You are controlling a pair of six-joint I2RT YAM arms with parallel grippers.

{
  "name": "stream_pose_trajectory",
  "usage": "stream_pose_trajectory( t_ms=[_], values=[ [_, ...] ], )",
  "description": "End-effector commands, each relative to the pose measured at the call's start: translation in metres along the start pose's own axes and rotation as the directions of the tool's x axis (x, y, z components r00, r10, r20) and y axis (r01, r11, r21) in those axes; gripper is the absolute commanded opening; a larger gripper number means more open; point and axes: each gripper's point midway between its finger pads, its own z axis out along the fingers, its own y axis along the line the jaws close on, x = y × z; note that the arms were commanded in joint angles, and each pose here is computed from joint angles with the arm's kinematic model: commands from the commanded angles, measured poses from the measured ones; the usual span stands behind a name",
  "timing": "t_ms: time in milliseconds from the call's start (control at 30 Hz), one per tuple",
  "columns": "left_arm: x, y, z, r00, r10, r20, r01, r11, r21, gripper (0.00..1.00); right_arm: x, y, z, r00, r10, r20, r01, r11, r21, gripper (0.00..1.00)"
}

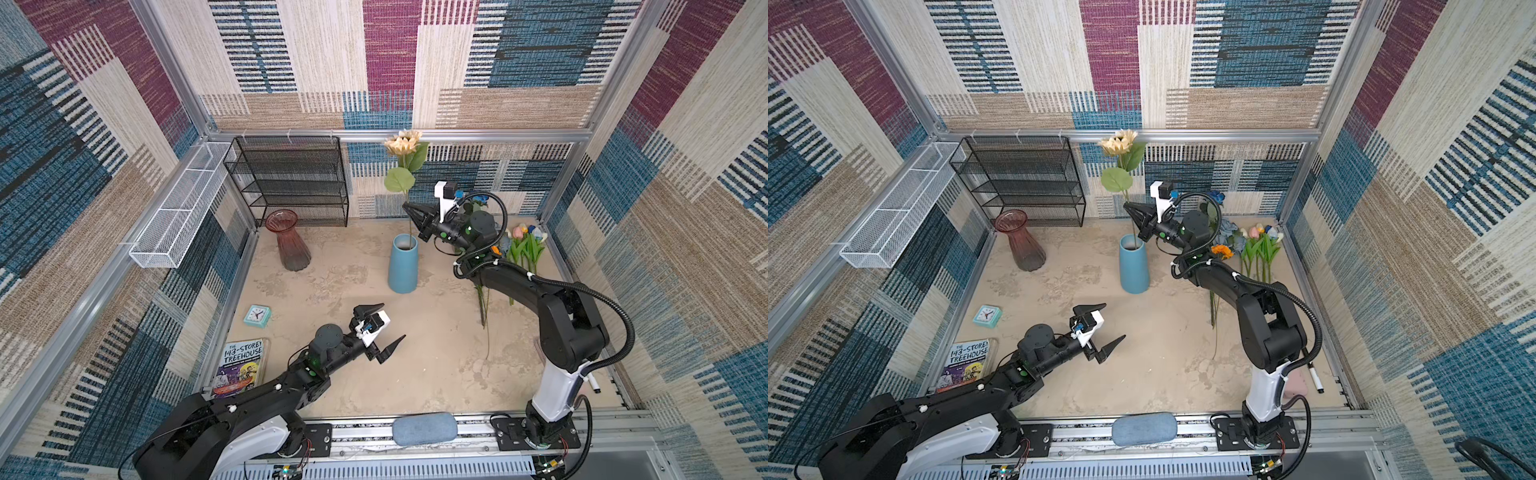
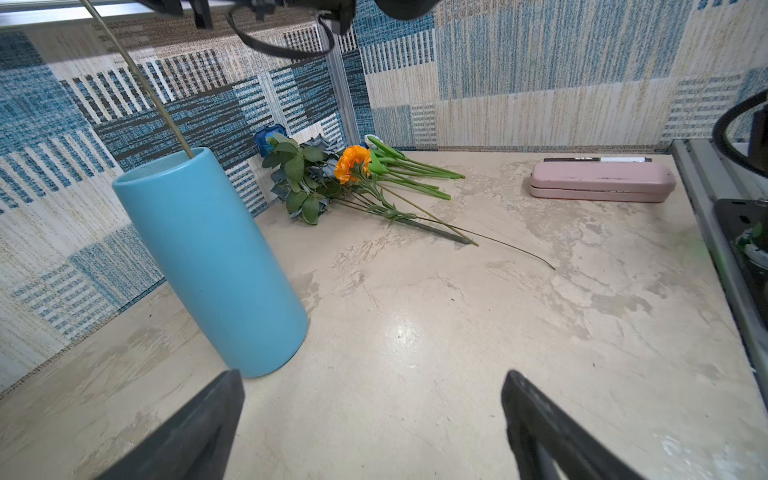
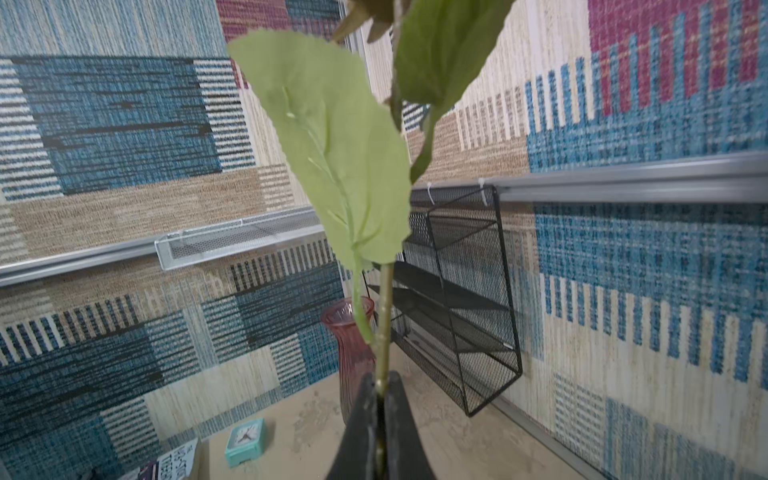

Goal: Arrange the flowers into the vase
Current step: 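Lower the cream flower's stem into the light-blue vase with the right gripper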

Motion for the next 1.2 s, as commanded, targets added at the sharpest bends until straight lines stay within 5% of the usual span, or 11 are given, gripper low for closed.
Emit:
stream_pose_trajectory(
  t_ms=[0, 233, 733, 1167],
  values=[
    [-0.006, 0.000, 0.001, 1.000, 0.009, 0.019, -0.009, 1.000, 0.007, 0.99, -0.006, 0.013, -0.011, 0.993, -0.095, 0.065, 0.097, 0.995, -0.031, 0.00],
    [-0.007, -0.001, -0.001, 1.000, 0.012, 0.021, -0.012, 1.000, 0.005, 1.00, 0.024, 0.005, -0.016, 0.996, -0.089, 0.017, 0.089, 0.996, -0.007, 0.00],
    [-0.005, 0.001, -0.001, 1.000, 0.019, 0.013, -0.019, 1.000, -0.004, 1.00, 0.050, -0.012, -0.014, 0.997, -0.068, -0.038, 0.069, 0.997, 0.042, 0.20],
    [-0.006, 0.000, -0.002, 1.000, 0.018, 0.015, -0.018, 1.000, -0.003, 1.00, 0.053, -0.032, -0.020, 0.997, -0.056, -0.061, 0.065, 0.983, 0.171, 0.66]
  ],
)
